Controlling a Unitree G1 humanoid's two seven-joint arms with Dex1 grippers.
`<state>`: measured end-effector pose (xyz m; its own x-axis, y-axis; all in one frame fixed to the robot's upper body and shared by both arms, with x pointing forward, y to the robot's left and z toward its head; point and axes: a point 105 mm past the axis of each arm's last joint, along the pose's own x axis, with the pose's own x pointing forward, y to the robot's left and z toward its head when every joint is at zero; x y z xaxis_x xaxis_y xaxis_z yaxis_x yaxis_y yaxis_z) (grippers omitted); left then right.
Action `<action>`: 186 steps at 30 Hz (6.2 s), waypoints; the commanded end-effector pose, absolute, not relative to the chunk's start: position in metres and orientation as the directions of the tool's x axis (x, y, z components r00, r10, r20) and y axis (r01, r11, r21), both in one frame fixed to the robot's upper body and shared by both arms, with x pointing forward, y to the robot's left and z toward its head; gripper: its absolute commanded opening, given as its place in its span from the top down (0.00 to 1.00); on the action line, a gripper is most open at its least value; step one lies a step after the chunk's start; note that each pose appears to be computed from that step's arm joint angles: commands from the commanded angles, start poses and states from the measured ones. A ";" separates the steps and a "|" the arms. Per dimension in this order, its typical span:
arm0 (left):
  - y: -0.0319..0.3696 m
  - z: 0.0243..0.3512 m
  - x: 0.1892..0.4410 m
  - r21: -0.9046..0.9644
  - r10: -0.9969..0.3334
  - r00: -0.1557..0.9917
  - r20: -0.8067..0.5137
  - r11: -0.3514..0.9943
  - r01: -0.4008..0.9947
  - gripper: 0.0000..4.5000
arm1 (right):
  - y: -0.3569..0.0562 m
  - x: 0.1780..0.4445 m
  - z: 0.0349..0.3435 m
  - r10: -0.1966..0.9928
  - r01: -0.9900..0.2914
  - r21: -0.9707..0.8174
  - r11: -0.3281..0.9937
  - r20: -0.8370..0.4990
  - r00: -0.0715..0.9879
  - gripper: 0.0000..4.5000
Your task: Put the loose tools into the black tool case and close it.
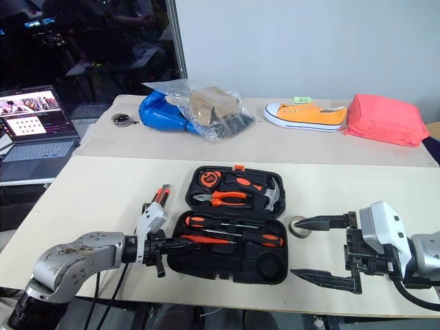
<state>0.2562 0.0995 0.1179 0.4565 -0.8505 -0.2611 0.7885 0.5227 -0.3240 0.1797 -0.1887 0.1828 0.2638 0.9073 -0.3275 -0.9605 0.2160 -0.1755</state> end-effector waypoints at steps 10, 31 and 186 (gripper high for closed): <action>0.108 0.070 0.232 -0.311 -0.767 0.314 -0.560 0.545 0.778 0.99 | -0.186 0.177 0.188 0.910 -0.960 -0.196 0.201 -0.325 0.257 0.00; 0.097 0.114 0.261 -0.312 -0.836 0.471 -0.280 0.543 0.779 0.99 | -0.183 0.180 0.188 0.914 -0.959 -0.205 0.197 -0.314 0.255 0.00; 0.069 0.140 0.233 0.068 -0.945 -0.110 -0.309 -0.138 0.988 0.38 | -0.212 0.188 0.192 0.904 -0.962 -0.247 0.115 -0.376 0.205 0.00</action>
<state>0.2353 0.0706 0.1380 -0.0955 -0.9252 -0.3672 0.9897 -0.1278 0.0644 0.1891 -0.2151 0.1874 0.2022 0.9000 -0.3862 -0.9688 0.1260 -0.2135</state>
